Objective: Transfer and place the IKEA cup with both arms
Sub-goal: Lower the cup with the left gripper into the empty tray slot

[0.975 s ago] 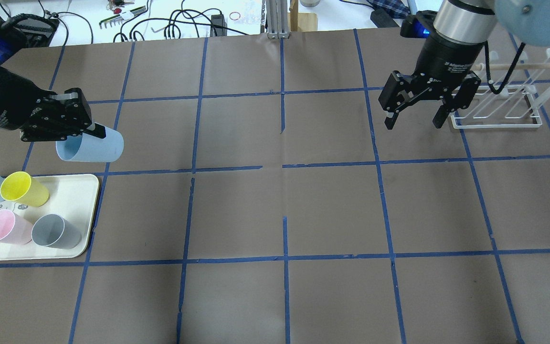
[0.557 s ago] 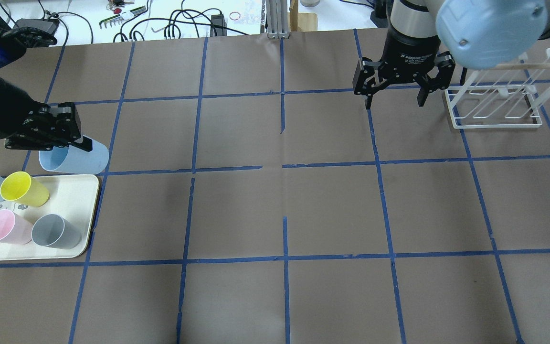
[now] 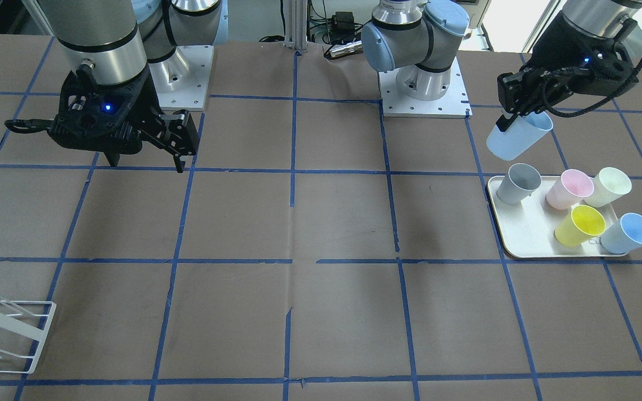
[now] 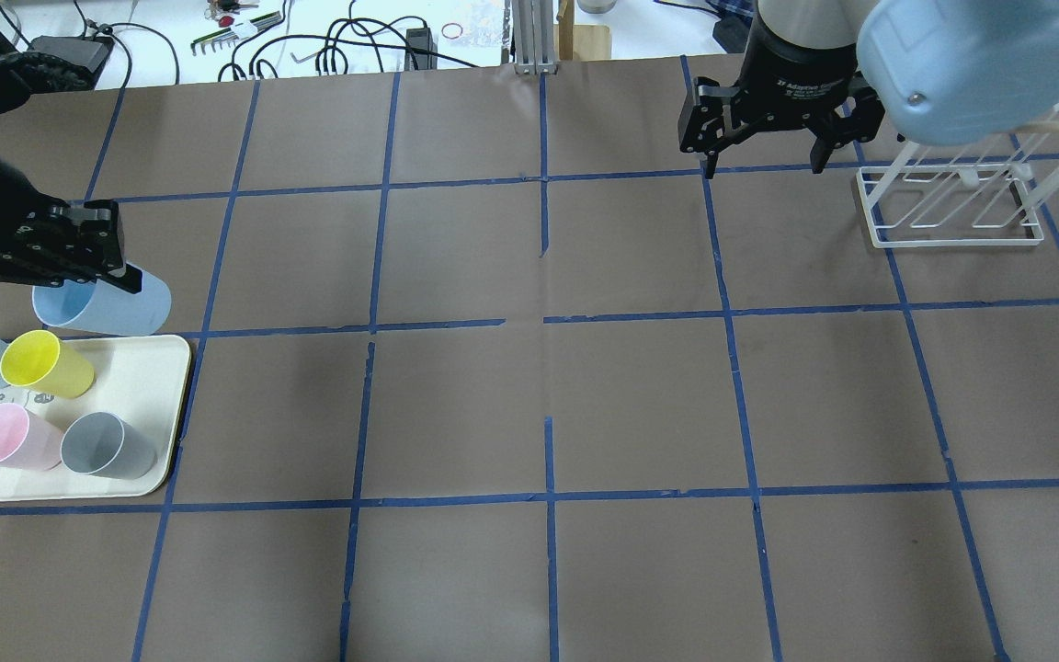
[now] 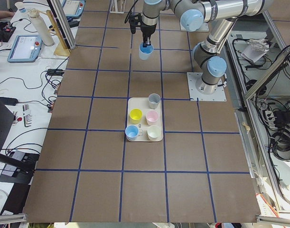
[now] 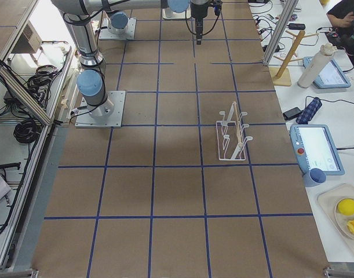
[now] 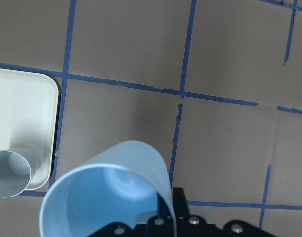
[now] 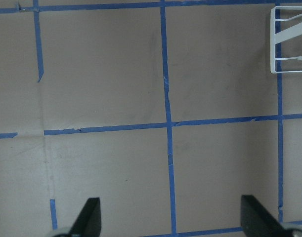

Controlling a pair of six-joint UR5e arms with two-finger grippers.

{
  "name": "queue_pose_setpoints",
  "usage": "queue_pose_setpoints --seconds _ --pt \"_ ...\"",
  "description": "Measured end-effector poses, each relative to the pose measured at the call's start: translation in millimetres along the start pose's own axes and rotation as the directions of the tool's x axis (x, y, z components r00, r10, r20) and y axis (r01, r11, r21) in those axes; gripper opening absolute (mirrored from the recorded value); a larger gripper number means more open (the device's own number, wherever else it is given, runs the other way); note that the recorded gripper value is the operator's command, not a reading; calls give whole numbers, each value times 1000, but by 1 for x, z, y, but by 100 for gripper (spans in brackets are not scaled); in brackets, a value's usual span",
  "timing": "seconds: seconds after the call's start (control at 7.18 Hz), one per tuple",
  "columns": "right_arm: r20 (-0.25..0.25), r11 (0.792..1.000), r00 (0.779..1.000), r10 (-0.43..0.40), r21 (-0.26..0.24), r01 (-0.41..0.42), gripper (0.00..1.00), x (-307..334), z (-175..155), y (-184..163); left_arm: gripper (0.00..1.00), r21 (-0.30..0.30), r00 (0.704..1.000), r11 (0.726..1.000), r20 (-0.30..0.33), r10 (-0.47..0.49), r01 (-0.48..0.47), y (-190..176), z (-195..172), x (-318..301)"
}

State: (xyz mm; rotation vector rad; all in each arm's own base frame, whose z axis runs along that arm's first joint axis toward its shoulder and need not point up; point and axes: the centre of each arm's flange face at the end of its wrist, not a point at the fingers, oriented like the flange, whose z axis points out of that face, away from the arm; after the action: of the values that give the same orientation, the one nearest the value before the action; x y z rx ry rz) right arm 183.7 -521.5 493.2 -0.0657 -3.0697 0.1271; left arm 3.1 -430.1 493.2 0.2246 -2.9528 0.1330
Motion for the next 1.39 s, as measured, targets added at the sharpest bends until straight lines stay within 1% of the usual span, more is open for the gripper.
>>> queue_pose_setpoints --seconds 0.14,0.28,0.56,0.7,1.11,1.39 --pt "2 1000 1000 -3 5 3 100 -1 -1 1 0 -3 1000 1000 2 13 -13 0 1 -2" --pt "21 1000 1000 -15 8 15 100 -2 -1 0 0 -8 999 999 6 33 -33 -2 3 -4" --pt "79 998 994 -70 8 70 100 -5 -2 -1 0 -40 996 996 45 78 -76 -7 14 -14" --pt "89 997 993 -83 10 83 100 -6 -2 0 0 -54 994 995 57 90 -87 -11 19 -18" --pt "86 996 992 -92 12 92 100 -5 -6 3 0 -86 984 987 107 145 -136 -35 40 -37" --pt "85 996 992 -94 10 94 100 -6 -7 4 0 -102 982 986 117 147 -135 -53 57 -67"
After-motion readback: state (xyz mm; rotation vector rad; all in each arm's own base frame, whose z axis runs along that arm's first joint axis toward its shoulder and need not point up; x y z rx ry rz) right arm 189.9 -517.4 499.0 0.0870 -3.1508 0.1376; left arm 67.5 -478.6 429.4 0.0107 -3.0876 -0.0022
